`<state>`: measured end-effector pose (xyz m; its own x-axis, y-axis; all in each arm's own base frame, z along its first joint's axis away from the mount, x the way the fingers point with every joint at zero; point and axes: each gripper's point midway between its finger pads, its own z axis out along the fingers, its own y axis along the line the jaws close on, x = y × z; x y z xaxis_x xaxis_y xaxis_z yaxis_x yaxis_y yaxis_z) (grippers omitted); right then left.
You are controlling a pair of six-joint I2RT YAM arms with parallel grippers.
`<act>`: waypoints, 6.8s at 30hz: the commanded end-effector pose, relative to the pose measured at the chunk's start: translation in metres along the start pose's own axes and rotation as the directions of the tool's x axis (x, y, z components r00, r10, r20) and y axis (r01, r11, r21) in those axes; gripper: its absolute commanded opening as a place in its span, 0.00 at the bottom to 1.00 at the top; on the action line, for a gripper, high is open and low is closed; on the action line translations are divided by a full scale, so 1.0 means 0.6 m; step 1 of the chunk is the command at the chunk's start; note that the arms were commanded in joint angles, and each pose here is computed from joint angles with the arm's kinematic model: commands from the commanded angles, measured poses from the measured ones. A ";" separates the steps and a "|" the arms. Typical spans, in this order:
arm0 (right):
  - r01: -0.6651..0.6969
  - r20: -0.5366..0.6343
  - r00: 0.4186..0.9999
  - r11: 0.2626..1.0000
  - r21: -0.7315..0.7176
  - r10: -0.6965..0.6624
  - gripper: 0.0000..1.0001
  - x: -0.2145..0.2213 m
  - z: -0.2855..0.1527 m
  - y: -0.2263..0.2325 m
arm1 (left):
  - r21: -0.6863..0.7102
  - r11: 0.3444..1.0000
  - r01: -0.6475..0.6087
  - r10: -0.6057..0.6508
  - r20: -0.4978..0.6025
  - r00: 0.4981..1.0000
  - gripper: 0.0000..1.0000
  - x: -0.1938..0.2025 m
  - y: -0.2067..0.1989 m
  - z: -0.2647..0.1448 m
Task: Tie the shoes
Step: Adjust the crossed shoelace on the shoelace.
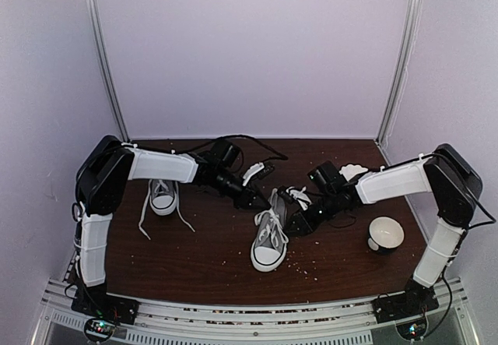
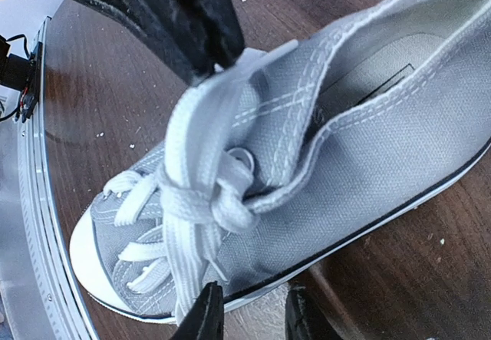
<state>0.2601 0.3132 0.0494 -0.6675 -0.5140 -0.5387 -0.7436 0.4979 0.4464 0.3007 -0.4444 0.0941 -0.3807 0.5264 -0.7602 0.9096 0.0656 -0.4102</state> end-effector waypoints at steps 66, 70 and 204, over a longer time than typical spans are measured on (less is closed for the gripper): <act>0.054 -0.018 0.998 0.994 0.093 -0.053 0.00 0.024 -0.022 -0.011 | -0.043 0.998 -0.049 0.050 0.038 0.998 0.03 0.009 0.011 -0.049; 0.051 -0.010 0.999 0.995 0.081 -0.051 0.00 0.015 -0.019 -0.009 | 0.006 0.990 -0.138 0.138 0.047 0.989 0.27 -0.016 -0.016 -0.048; -0.117 0.120 0.988 0.983 0.140 0.101 0.43 0.015 -0.030 0.012 | -0.151 0.957 -0.248 0.233 -0.110 0.966 0.64 0.056 0.013 -0.044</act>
<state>0.2393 0.2868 0.0614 -0.7220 -0.4346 -0.5383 -0.6749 0.6139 0.4095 0.2753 -0.3920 0.0811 -0.1476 0.6379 -0.7558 0.9744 -0.0373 -0.2218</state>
